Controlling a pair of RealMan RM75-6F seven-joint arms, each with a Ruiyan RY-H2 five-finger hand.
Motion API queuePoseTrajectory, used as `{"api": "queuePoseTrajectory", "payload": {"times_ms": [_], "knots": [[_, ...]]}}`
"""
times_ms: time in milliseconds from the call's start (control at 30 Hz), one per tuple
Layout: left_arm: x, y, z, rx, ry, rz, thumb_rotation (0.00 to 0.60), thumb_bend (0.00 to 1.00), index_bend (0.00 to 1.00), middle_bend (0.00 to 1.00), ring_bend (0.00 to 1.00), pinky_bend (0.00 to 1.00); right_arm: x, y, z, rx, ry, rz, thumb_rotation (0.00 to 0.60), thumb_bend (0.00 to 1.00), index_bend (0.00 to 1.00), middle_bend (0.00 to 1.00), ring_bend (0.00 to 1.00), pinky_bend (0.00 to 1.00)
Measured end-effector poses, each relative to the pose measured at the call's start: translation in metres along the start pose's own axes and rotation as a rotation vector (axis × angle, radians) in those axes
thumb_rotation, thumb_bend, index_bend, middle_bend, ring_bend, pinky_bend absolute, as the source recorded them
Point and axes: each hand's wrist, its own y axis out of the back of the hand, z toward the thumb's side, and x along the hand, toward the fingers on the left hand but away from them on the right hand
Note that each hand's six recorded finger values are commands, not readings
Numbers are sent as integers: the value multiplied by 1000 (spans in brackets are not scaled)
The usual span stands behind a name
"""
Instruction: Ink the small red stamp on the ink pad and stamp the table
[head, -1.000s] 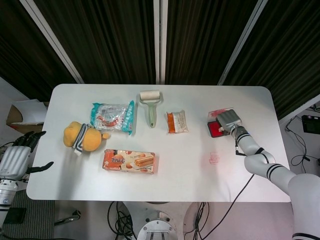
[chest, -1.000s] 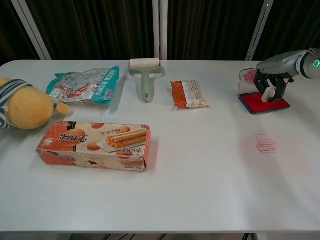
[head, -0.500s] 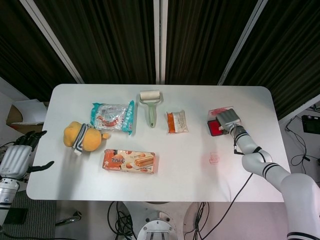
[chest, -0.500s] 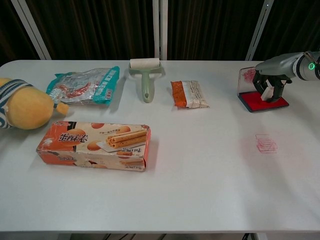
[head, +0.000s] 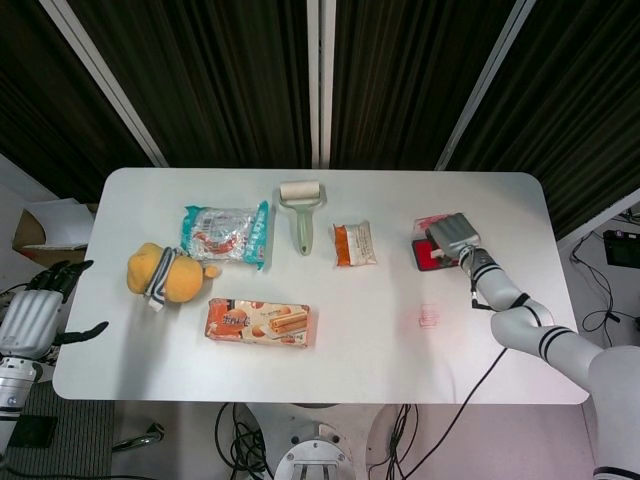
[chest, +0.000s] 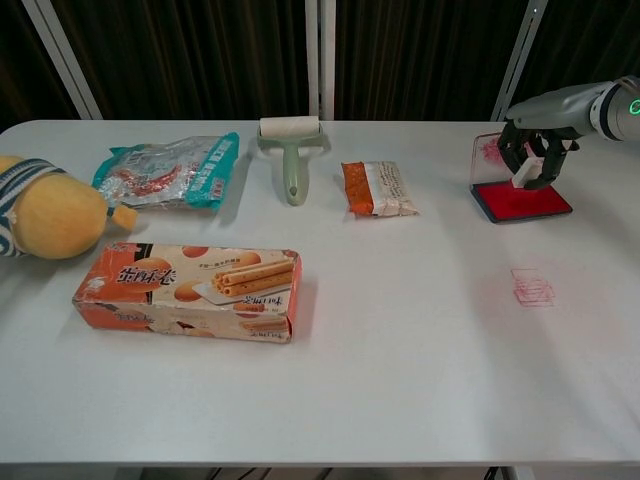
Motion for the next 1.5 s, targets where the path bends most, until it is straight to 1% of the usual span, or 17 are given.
{"api": "queuePoseTrajectory", "payload": {"times_ms": [167, 300, 367, 500, 600, 700, 900, 1100, 1333, 1500], "knots": [[-3, 1, 1, -4, -3, 6, 466, 121, 132, 193, 118, 210, 23, 13, 9, -6, 55, -32, 600, 369, 692, 578, 554, 745], [-6, 1, 1, -5, -2, 6, 462, 121, 132, 193, 118, 210, 50, 11, 16, -1, 96, -39, 600, 367, 692, 575, 552, 745], [-6, 0, 2, -4, -4, 4, 464, 121, 132, 193, 118, 210, 63, 4, 17, 8, 108, -31, 600, 367, 692, 574, 551, 745], [-6, -1, 4, -6, -11, 3, 466, 121, 132, 193, 118, 210, 91, -25, 14, 56, 125, -2, 600, 360, 691, 572, 550, 744], [-6, -2, 5, -6, -13, 0, 466, 121, 132, 193, 118, 210, 105, -44, 14, 79, 140, 13, 600, 356, 690, 571, 550, 745], [-6, -2, 6, -6, -14, 1, 468, 121, 132, 193, 119, 210, 114, -58, 15, 91, 150, 12, 600, 353, 685, 570, 550, 744], [-8, -1, 5, -5, -15, 6, 467, 121, 132, 193, 118, 210, 116, -79, 17, 73, 154, 13, 600, 344, 674, 564, 550, 745], [-10, 0, 3, -6, -10, 6, 466, 121, 132, 193, 118, 210, 109, -90, 28, 63, 178, 19, 600, 343, 674, 564, 550, 744], [-12, 2, -3, -6, 3, 12, 463, 121, 132, 194, 118, 210, 103, -91, 45, 48, 213, 45, 600, 343, 674, 564, 551, 745], [-13, 3, -6, -8, 7, 14, 465, 121, 132, 194, 118, 210, 102, -92, 48, 40, 217, 66, 600, 343, 674, 563, 550, 745]]}}
